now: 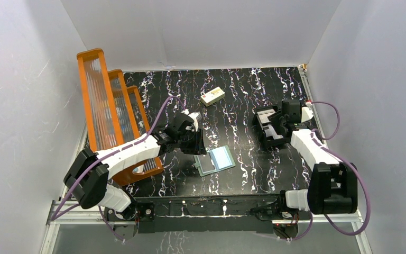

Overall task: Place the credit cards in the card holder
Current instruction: Pick up the credit card from the storage box.

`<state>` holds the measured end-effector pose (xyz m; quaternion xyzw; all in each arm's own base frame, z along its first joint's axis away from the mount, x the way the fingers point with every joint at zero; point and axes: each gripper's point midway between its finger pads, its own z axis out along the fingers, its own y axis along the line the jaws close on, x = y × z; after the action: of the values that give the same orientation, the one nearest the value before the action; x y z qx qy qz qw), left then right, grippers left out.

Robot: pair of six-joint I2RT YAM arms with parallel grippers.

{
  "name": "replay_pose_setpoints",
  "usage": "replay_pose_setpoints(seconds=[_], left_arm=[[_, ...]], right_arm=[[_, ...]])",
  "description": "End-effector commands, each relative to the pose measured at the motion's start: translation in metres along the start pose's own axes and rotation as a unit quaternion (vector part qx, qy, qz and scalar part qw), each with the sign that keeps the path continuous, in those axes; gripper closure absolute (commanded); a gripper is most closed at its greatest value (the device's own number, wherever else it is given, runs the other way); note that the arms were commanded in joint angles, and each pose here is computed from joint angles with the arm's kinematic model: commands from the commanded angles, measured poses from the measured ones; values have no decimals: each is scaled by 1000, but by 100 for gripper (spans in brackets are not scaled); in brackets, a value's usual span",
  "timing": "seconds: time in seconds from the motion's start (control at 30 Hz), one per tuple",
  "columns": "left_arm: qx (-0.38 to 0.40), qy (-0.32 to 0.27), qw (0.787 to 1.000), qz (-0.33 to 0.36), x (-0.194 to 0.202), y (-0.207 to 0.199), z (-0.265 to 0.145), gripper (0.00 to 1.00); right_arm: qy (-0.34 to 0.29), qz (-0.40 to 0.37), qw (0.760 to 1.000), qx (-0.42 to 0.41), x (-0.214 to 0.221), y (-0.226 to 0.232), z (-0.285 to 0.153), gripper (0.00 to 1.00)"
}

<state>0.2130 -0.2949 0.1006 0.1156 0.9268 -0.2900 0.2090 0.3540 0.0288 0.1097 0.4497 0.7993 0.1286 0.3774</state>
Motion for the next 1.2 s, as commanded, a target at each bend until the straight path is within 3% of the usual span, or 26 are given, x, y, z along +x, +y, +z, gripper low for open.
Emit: replay_pose_setpoints(seconds=[0.0, 0.57, 0.77, 0.93, 1.17], left_arm=[[21, -4, 1000, 4, -1, -11, -16, 67], [12, -3, 1000, 10, 1, -6, -17, 67], [12, -2, 1000, 10, 1, -7, -17, 67], [15, 1, 1000, 6, 3, -8, -17, 67], [18, 2, 1000, 3, 3, -10, -18, 67]], right_arm=[[-6, 77, 996, -41, -7, 20, 15, 52], [10, 174, 985, -17, 16, -1, 54, 54], [2, 173, 984, -51, 13, 8, 54, 60], [-17, 172, 982, -71, 2, 15, 49, 79], [-26, 178, 980, -83, -10, 24, 39, 79]])
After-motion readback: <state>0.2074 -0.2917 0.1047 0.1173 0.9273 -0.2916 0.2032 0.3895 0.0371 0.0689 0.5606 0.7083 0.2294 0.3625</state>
